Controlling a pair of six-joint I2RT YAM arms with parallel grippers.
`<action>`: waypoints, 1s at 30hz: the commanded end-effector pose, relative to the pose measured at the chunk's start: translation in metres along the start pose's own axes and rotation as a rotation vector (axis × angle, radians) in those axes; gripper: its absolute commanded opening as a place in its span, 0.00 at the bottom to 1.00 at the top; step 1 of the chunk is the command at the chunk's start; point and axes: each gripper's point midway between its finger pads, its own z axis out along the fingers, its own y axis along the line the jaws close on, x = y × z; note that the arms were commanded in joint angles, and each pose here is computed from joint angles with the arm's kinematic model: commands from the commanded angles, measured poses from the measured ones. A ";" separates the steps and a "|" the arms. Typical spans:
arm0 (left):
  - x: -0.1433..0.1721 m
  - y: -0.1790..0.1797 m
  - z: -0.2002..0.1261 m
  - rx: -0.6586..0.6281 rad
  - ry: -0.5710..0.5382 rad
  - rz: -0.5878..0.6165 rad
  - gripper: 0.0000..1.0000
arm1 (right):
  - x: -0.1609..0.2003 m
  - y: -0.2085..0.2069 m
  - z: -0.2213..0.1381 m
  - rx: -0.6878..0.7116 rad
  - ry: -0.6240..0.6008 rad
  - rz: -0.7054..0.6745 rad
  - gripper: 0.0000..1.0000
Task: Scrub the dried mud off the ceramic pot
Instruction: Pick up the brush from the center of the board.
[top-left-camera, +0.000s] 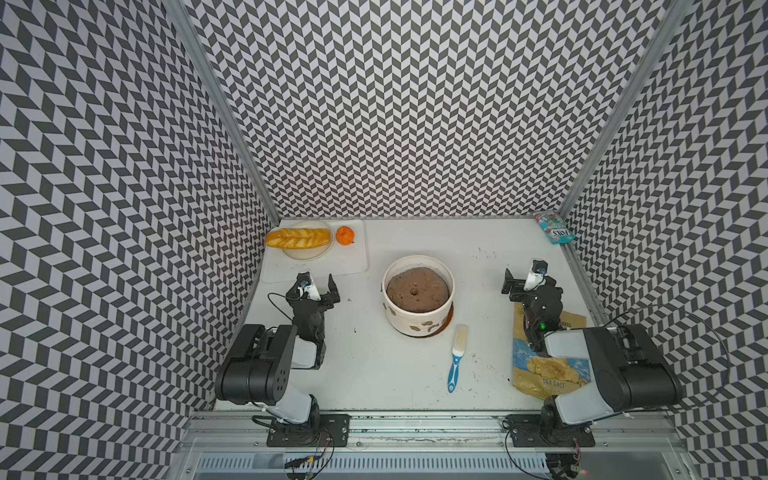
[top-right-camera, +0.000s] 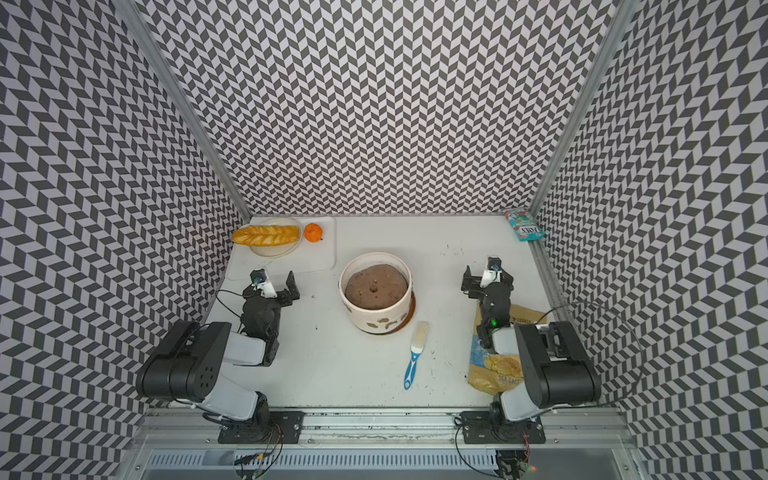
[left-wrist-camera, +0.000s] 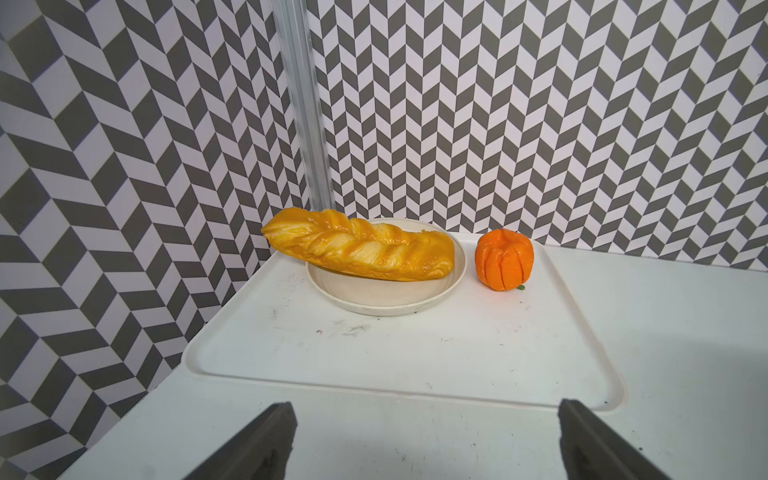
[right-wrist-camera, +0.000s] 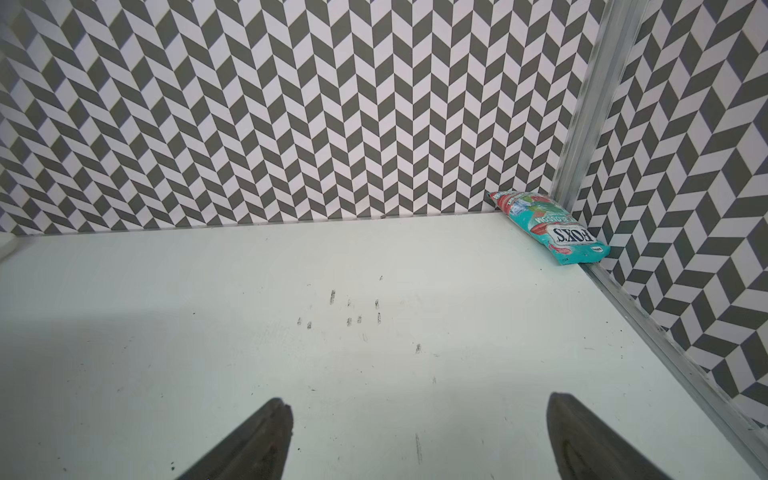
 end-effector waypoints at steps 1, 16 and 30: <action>-0.015 0.000 0.002 -0.005 -0.048 -0.013 1.00 | -0.018 0.000 0.000 -0.001 -0.064 0.022 1.00; -0.015 0.000 0.002 -0.004 -0.048 -0.013 1.00 | -0.022 0.002 0.007 -0.004 -0.035 0.012 1.00; -0.113 -0.007 -0.008 -0.002 0.042 -0.340 1.00 | -0.086 0.036 -0.025 -0.175 0.130 0.239 1.00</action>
